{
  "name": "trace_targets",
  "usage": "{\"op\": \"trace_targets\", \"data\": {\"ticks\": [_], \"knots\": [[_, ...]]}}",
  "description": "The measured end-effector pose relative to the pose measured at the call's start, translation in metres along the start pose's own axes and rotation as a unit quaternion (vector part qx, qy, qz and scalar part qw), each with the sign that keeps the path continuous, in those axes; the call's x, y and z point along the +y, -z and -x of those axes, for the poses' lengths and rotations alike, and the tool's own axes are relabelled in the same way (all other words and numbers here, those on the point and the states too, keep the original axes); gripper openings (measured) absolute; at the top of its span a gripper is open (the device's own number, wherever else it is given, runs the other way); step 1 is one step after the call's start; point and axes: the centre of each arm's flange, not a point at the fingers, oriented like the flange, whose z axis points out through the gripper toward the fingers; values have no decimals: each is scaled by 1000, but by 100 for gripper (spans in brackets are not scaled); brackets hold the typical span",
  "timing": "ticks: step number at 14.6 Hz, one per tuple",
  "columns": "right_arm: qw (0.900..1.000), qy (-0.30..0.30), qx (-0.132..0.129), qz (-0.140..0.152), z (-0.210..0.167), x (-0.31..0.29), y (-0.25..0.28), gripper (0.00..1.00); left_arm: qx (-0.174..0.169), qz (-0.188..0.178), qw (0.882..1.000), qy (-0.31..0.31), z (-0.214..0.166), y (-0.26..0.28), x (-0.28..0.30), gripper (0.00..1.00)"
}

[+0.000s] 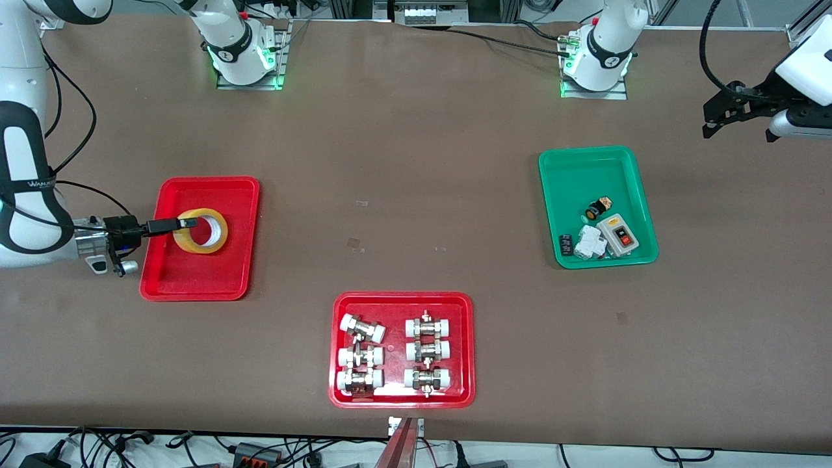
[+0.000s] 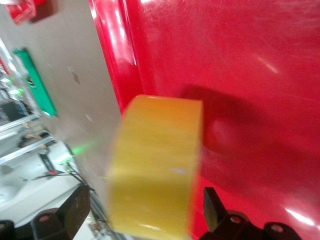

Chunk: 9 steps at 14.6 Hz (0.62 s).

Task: Left arm passes tape to right arm into tray
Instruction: 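Lower the tape into the empty red tray with the right gripper, then open the right gripper and raise it away from the tape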

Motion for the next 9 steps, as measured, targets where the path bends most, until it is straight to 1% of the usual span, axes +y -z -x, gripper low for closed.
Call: {"op": "trace_targets", "data": {"ticks": [2,5,6,8,9], "knots": [[999,12,1,42,0,-11,11,100,-2,17,1000,23,-2,-3,-9,100],[997,20,6,77,-2,-16,13,100,-5,29,998,48,-4,-8,-32,100],[995,24,5,95,-3,-18,14,100,-7,30,998,51,-5,-9,-36,100],[989,38,-1,142,-2,-28,24,100,-9,30,998,50,-7,-11,-34,100],[984,47,-3,169,0,-37,32,100,-8,30,998,49,-7,-11,-33,100]]}}
